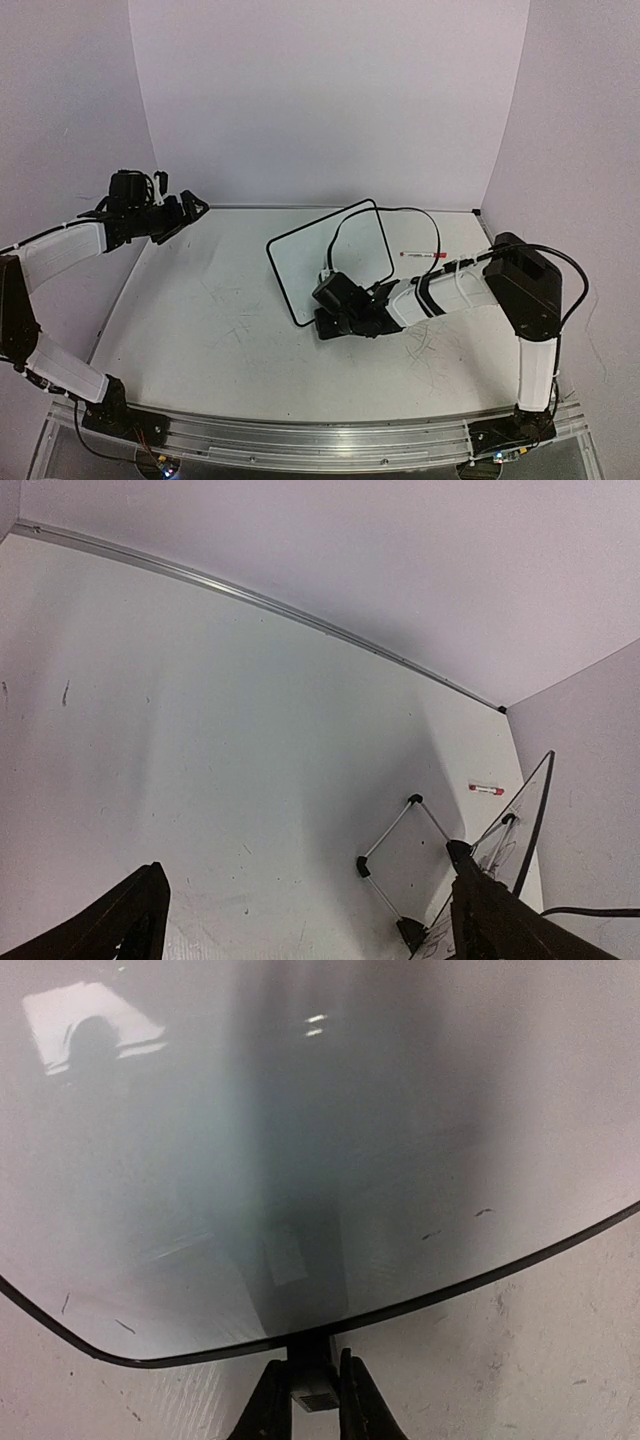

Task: Write a sentence on the whiteboard
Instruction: Move the whiteboard to the center of the board.

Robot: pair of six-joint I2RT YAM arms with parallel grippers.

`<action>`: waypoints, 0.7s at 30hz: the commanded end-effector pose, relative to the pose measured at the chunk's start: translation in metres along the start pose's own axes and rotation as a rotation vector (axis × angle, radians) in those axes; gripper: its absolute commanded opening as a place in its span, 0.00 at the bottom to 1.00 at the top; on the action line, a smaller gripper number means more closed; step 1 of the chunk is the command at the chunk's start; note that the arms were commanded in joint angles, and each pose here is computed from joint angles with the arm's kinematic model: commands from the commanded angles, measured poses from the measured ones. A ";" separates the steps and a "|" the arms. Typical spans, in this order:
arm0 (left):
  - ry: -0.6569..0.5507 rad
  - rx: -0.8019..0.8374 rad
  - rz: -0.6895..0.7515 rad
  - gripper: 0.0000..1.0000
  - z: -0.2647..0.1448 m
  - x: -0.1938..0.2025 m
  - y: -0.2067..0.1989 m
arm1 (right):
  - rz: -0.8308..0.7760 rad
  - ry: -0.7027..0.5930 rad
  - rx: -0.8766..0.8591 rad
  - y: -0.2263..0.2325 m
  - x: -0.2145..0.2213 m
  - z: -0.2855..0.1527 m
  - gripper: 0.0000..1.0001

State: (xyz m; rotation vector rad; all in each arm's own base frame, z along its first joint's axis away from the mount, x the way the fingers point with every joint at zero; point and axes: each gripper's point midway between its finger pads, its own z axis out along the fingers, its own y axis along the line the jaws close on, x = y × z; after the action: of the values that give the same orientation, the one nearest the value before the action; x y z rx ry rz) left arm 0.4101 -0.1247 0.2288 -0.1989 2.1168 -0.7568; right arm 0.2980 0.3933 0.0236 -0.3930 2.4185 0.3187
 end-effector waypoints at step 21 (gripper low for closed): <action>-0.063 0.025 0.035 0.99 -0.010 -0.010 -0.018 | -0.100 -0.026 -0.037 0.008 0.005 -0.103 0.74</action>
State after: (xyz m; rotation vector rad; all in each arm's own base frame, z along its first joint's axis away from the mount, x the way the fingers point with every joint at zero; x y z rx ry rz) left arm 0.4113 -0.1387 0.2189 -0.1735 2.1507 -0.7758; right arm 0.2172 0.3914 0.0402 -0.5819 2.5038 0.3101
